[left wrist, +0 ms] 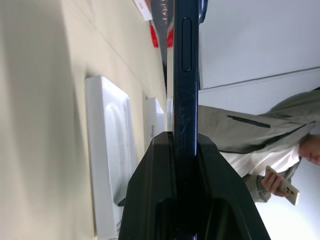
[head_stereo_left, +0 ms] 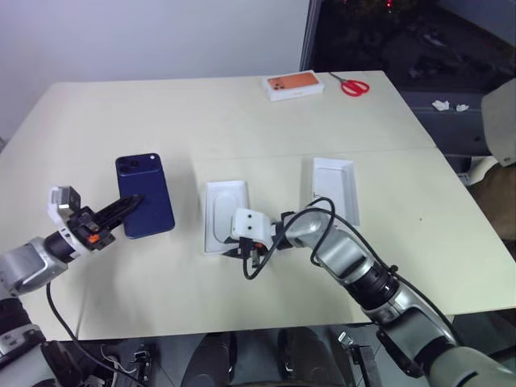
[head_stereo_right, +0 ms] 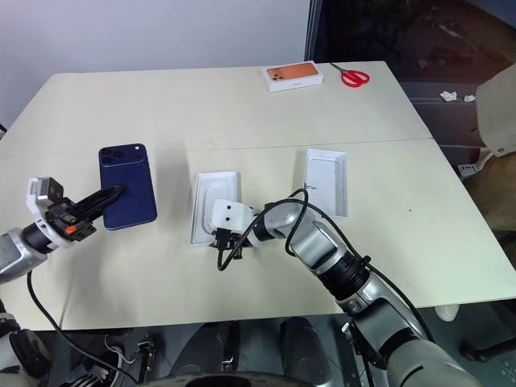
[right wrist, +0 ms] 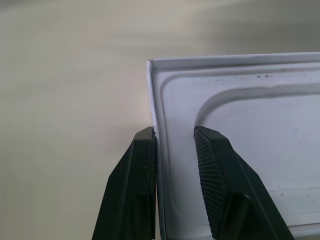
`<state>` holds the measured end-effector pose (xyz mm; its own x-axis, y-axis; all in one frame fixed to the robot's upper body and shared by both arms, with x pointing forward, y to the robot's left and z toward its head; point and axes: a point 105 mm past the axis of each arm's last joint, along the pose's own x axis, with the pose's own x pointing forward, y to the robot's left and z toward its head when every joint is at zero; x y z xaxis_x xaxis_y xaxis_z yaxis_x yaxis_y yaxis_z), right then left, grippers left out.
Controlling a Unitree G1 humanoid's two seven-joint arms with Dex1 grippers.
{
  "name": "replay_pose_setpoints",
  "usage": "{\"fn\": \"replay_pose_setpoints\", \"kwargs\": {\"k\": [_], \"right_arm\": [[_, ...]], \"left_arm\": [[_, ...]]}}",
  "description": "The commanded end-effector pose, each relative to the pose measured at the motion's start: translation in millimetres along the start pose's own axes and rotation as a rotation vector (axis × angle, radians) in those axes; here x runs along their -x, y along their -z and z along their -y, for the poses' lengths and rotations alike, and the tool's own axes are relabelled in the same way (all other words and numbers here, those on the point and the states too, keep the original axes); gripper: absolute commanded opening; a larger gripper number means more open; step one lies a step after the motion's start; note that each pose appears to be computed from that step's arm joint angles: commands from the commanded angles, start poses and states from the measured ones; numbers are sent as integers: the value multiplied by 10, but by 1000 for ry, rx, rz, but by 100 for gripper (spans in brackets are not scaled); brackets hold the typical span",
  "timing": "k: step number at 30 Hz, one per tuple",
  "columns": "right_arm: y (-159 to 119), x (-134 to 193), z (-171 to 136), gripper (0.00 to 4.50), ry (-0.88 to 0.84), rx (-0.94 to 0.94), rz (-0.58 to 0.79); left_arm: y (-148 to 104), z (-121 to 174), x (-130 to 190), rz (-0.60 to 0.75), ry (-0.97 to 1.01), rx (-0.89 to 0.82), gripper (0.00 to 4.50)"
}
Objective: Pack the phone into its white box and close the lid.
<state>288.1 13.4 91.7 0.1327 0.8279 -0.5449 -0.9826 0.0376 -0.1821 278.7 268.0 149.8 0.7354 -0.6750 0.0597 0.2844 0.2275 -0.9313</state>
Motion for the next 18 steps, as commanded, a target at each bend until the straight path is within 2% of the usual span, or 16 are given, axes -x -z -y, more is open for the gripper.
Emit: {"fn": "replay_pose_setpoints", "kwargs": {"k": [1,3,6,12,15,18], "right_arm": [[-139,64,-34,177,-42,-91,57],[-238,68,-46,254,-57,-127,106],[-342,142,5,406,-47,-142,162],[-671,576,360,406,59,-225,396],[-475,829,521,406,121,-208,344],[-104,1050,672,406,208,-212,225]], "left_arm": [[30,51,-68,-11,29,-21,0],[85,33,-128,-32,28,-20,0],[135,24,-210,-59,26,-21,0],[193,7,-404,-100,23,-38,0],[237,-12,-572,-115,32,-32,0],[427,-129,-763,-190,-2,-19,0]]}}
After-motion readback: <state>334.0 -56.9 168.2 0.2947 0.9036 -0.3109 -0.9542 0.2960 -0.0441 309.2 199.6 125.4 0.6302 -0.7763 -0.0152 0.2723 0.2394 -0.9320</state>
